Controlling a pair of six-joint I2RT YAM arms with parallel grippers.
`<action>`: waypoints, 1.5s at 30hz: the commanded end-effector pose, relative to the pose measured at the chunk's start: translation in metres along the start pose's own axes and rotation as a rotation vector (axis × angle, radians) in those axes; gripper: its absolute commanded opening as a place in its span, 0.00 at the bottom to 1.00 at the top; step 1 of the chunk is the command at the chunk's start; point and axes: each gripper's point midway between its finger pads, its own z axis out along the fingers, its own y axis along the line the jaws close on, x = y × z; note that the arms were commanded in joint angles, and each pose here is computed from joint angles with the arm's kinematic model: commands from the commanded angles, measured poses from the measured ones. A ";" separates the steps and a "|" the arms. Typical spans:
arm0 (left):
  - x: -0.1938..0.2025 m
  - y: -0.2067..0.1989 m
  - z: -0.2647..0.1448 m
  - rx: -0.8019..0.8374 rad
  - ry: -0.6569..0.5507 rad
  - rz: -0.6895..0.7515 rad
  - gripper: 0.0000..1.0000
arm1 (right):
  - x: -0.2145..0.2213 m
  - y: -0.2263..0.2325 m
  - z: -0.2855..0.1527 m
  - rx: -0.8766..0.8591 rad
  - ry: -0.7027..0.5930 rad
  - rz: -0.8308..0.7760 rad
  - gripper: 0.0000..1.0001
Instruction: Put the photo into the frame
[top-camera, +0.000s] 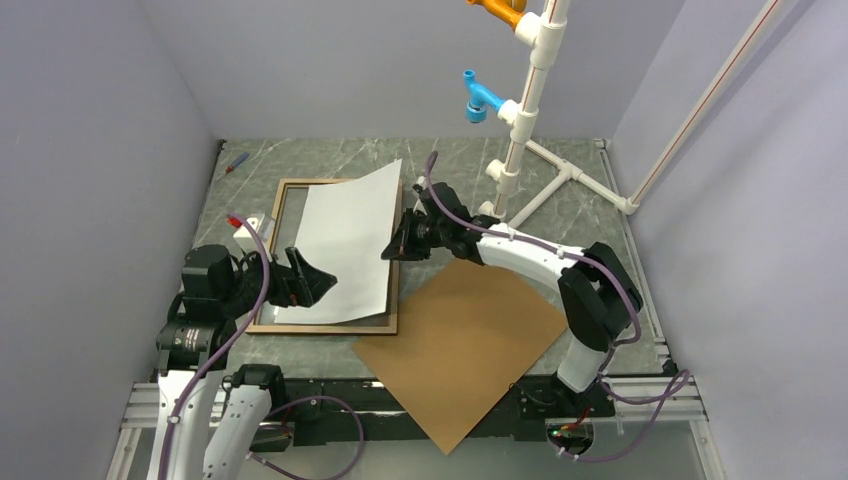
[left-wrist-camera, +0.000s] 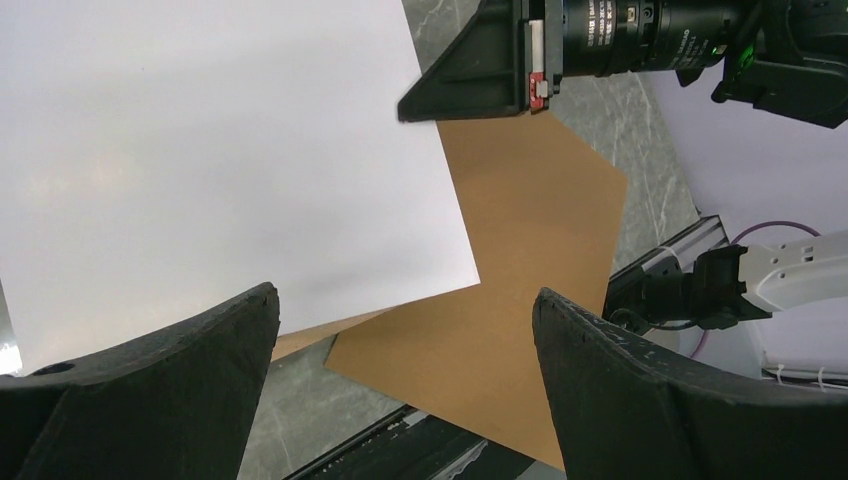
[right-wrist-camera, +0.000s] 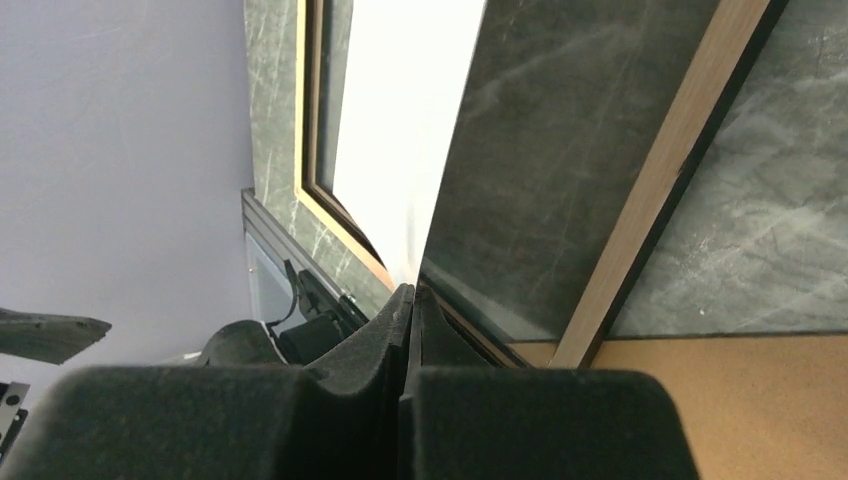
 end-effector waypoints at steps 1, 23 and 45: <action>-0.006 0.003 -0.004 -0.026 -0.017 0.044 0.99 | -0.018 0.007 0.007 0.010 -0.022 0.008 0.00; -0.001 0.005 -0.003 -0.026 -0.003 0.049 0.99 | -0.021 0.037 0.023 -0.124 0.074 -0.056 0.00; 0.001 0.006 -0.002 -0.024 0.000 0.044 0.99 | 0.000 0.006 0.028 -0.067 0.091 -0.063 0.00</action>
